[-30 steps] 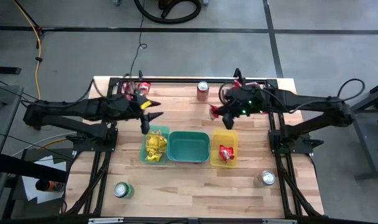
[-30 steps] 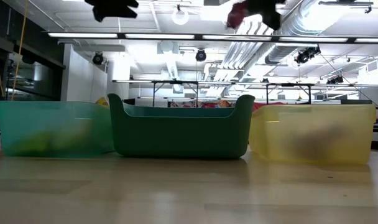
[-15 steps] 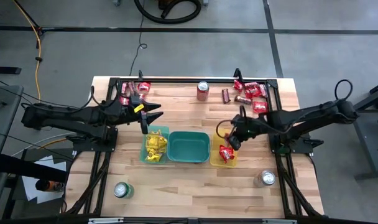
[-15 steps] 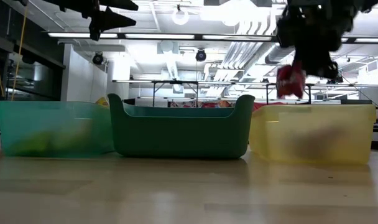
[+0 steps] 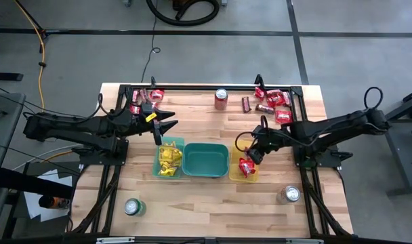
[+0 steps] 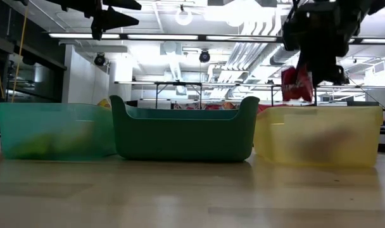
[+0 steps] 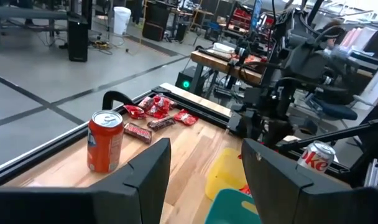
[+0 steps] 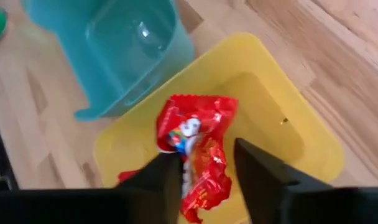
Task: Sort candy
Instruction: Put the red candy into the yellow bin
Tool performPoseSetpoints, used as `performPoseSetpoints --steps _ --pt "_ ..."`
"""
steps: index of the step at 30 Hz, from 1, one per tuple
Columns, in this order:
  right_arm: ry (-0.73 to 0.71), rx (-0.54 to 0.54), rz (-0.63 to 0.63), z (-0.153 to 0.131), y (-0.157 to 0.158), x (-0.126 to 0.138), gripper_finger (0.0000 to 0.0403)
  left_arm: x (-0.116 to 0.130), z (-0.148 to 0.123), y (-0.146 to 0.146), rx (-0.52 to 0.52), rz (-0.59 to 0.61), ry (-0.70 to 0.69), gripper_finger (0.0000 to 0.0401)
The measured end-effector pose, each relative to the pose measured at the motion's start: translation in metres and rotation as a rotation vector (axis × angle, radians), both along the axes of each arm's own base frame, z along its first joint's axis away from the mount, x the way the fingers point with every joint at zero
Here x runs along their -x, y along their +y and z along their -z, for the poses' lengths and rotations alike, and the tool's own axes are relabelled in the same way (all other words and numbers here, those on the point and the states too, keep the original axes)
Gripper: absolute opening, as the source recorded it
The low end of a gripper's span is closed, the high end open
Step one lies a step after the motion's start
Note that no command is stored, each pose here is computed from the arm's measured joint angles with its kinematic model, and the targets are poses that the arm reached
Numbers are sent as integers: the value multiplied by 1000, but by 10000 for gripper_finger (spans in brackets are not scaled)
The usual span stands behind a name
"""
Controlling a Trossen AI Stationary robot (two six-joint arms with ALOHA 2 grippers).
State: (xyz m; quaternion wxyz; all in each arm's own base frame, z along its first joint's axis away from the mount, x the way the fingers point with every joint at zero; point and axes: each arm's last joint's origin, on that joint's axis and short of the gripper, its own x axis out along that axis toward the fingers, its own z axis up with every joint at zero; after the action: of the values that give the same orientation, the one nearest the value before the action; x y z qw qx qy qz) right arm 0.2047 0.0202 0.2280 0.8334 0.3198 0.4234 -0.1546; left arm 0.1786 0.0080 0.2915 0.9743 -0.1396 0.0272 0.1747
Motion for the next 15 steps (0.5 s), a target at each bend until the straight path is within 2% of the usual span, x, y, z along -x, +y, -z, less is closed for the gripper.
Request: performPoseSetpoints --steps 4,7,11,15 --pt "23 9 -76 -12 1 1 210 0 0 0 0 -1 0 186" --pt "14 19 -114 -24 2 -1 244 0 0 0 -1 -1 1 186" --pt "17 26 -126 -31 2 -2 264 0 0 0 -9 -1 5 186" --pt "114 5 -144 -19 3 -7 266 0 0 0 -28 -4 13 186"
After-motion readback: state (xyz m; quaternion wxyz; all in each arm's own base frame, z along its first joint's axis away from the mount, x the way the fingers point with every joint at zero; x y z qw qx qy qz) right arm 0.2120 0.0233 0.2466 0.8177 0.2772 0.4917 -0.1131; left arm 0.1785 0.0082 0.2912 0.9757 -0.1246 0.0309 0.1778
